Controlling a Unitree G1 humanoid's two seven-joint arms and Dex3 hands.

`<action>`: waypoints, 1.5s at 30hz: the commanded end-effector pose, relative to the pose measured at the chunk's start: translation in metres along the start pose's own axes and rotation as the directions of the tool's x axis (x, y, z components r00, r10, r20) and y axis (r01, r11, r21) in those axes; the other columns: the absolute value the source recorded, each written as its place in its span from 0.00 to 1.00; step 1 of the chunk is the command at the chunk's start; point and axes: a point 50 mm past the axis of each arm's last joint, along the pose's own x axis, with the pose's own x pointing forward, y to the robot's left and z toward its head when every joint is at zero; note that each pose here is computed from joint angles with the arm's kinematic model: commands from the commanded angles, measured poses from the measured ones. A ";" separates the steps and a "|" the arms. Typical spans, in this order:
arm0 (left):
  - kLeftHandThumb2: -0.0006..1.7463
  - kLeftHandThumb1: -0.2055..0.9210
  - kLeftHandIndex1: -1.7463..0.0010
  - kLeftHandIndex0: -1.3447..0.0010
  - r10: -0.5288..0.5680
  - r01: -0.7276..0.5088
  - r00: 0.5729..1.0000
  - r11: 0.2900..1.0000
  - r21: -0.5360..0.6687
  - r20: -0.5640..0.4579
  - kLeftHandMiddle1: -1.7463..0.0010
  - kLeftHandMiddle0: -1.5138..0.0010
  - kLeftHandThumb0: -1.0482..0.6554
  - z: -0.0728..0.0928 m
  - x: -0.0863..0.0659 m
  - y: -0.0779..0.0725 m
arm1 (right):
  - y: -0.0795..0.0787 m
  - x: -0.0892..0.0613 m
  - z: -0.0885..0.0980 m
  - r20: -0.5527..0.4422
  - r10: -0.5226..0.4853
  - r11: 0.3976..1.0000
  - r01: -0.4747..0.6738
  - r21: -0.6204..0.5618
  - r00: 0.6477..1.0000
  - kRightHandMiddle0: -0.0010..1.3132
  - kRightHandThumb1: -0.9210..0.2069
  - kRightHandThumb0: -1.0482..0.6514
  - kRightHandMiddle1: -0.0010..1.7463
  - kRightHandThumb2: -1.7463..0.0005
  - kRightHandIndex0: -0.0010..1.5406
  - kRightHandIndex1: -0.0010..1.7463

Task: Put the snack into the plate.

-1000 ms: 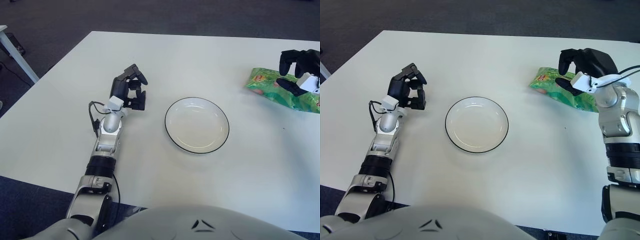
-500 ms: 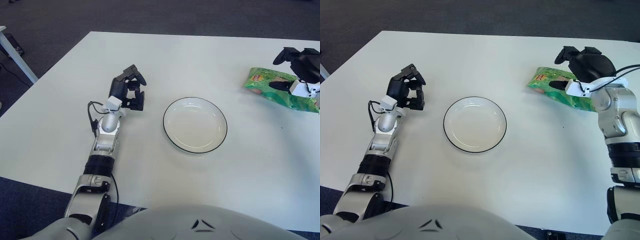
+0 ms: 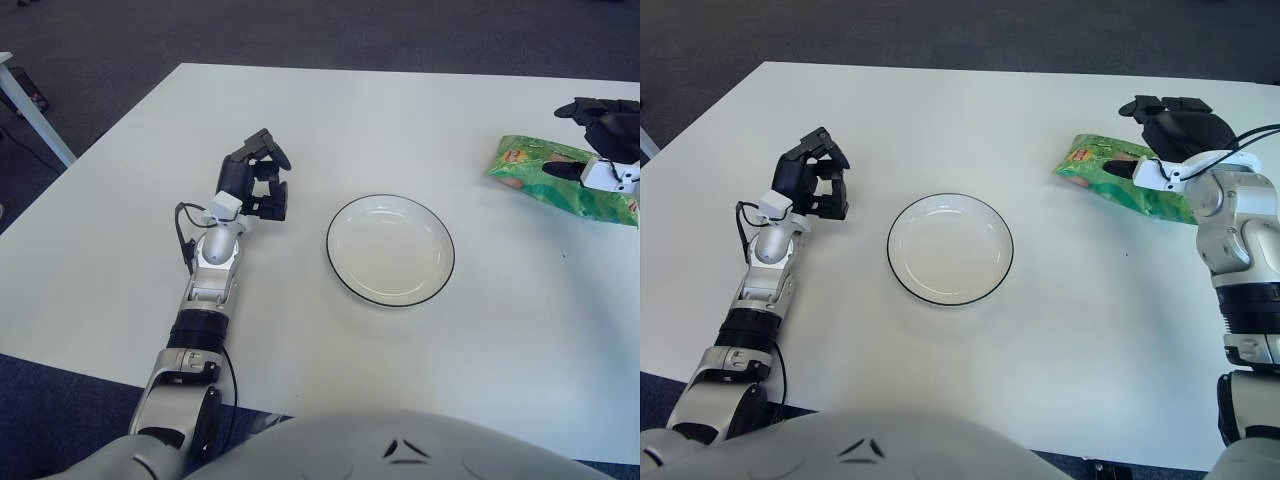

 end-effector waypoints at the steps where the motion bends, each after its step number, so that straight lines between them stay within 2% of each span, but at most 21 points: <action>1: 0.85 0.34 0.00 0.46 0.015 -0.017 0.994 1.000 -0.024 -0.112 0.00 0.12 0.30 -0.020 -0.023 -0.002 | -0.007 0.005 -0.006 -0.021 0.019 1.000 -0.019 0.002 1.000 0.00 0.00 0.00 0.09 0.64 0.00 0.00; 5: 0.85 0.34 0.00 0.46 0.013 -0.015 0.993 1.000 -0.019 -0.114 0.00 0.12 0.30 -0.021 -0.023 -0.002 | -0.002 0.015 -0.015 -0.054 0.065 0.998 -0.064 0.028 0.996 0.00 0.00 0.00 0.03 0.61 0.00 0.00; 9: 0.85 0.34 0.00 0.46 0.014 -0.017 0.994 1.000 -0.022 -0.113 0.00 0.12 0.30 -0.020 -0.023 -0.002 | 0.000 0.018 -0.018 -0.062 0.089 0.995 -0.087 0.039 0.994 0.00 0.00 0.00 0.01 0.60 0.00 0.00; 23: 0.87 0.32 0.00 0.44 0.023 -0.023 0.995 1.000 -0.001 -0.100 0.00 0.11 0.29 -0.020 -0.025 -0.001 | 0.005 0.031 -0.028 -0.106 0.225 0.973 -0.218 0.079 0.969 0.00 0.00 0.00 0.00 0.58 0.00 0.00; 38: 0.87 0.31 0.00 0.44 0.019 -0.020 0.994 1.000 -0.005 -0.104 0.00 0.11 0.29 -0.020 -0.025 0.000 | 0.015 0.042 -0.025 -0.126 0.270 0.960 -0.257 0.108 0.955 0.00 0.00 0.00 0.00 0.58 0.00 0.00; 45: 0.87 0.32 0.00 0.44 0.025 -0.027 0.994 0.999 -0.017 -0.102 0.00 0.11 0.29 -0.020 -0.025 0.001 | 0.028 0.046 -0.019 -0.105 0.338 0.934 -0.321 0.156 0.935 0.00 0.00 0.00 0.00 0.59 0.00 0.00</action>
